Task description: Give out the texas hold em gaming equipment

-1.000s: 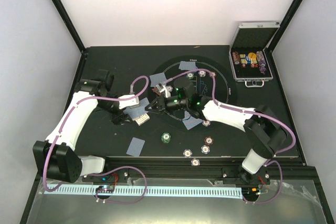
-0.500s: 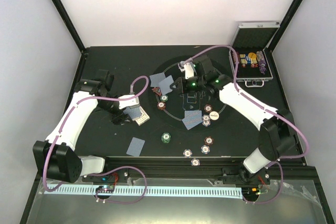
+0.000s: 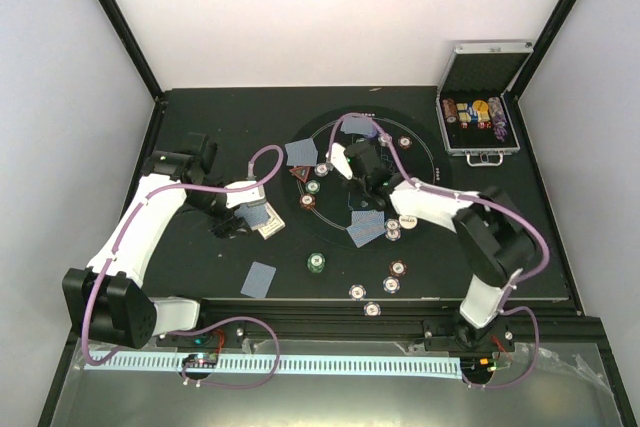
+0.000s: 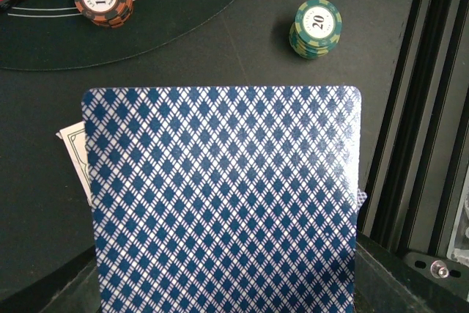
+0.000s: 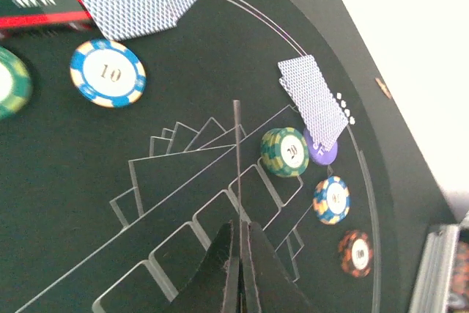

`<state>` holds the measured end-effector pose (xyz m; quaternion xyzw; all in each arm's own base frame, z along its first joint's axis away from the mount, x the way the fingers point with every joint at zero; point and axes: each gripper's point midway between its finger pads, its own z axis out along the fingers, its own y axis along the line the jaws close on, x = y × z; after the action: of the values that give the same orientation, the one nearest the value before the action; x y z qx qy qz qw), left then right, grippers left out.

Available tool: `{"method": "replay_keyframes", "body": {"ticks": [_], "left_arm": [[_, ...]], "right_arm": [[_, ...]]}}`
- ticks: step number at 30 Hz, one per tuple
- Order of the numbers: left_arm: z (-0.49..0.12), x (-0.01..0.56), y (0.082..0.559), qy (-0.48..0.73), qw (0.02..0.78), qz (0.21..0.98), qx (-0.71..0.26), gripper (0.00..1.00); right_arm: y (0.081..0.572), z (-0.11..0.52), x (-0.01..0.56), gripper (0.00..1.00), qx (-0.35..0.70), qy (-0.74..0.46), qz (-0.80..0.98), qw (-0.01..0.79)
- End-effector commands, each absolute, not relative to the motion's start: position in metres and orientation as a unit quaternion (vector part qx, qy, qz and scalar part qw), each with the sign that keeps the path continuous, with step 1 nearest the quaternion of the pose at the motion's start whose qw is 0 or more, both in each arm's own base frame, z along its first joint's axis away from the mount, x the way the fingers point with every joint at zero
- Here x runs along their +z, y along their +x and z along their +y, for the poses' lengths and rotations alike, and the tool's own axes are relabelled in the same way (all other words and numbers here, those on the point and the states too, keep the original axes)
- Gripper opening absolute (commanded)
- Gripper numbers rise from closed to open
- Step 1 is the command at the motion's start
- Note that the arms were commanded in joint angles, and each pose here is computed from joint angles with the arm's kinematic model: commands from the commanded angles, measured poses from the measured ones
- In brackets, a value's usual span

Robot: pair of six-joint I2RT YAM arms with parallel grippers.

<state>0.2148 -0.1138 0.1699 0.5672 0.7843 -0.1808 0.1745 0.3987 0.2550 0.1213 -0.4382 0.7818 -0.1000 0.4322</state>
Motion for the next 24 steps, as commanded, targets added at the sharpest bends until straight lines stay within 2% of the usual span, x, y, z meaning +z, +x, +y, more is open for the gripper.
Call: {"method": "replay_keyframes", "body": {"ticks": [1, 8, 14, 15, 19, 24], "left_arm": [[-0.113, 0.176, 0.215, 0.566, 0.178, 0.785, -0.179, 0.02], [-0.111, 0.178, 0.216, 0.564, 0.176, 0.788, -0.172, 0.02], [-0.107, 0.177, 0.218, 0.569, 0.181, 0.787, -0.156, 0.02], [-0.108, 0.177, 0.219, 0.569, 0.182, 0.786, -0.156, 0.02], [-0.109, 0.179, 0.219, 0.569, 0.184, 0.786, -0.159, 0.02], [-0.109, 0.179, 0.218, 0.569, 0.185, 0.785, -0.158, 0.02]], "right_arm": [[0.436, 0.260, 0.129, 0.01, -0.217, -0.494, 0.695, 0.475], [0.445, 0.272, 0.080, 0.01, -0.227, -0.545, 0.682, 0.432], [0.420, 0.271, 0.048, 0.01, -0.202, -0.571, 0.699, 0.380], [0.417, 0.269, 0.045, 0.04, -0.197, -0.571, 0.706, 0.371], [0.395, 0.269, 0.038, 0.27, -0.157, -0.586, 0.718, 0.341], [0.380, 0.265, 0.041, 0.35, -0.144, -0.585, 0.726, 0.331]]}}
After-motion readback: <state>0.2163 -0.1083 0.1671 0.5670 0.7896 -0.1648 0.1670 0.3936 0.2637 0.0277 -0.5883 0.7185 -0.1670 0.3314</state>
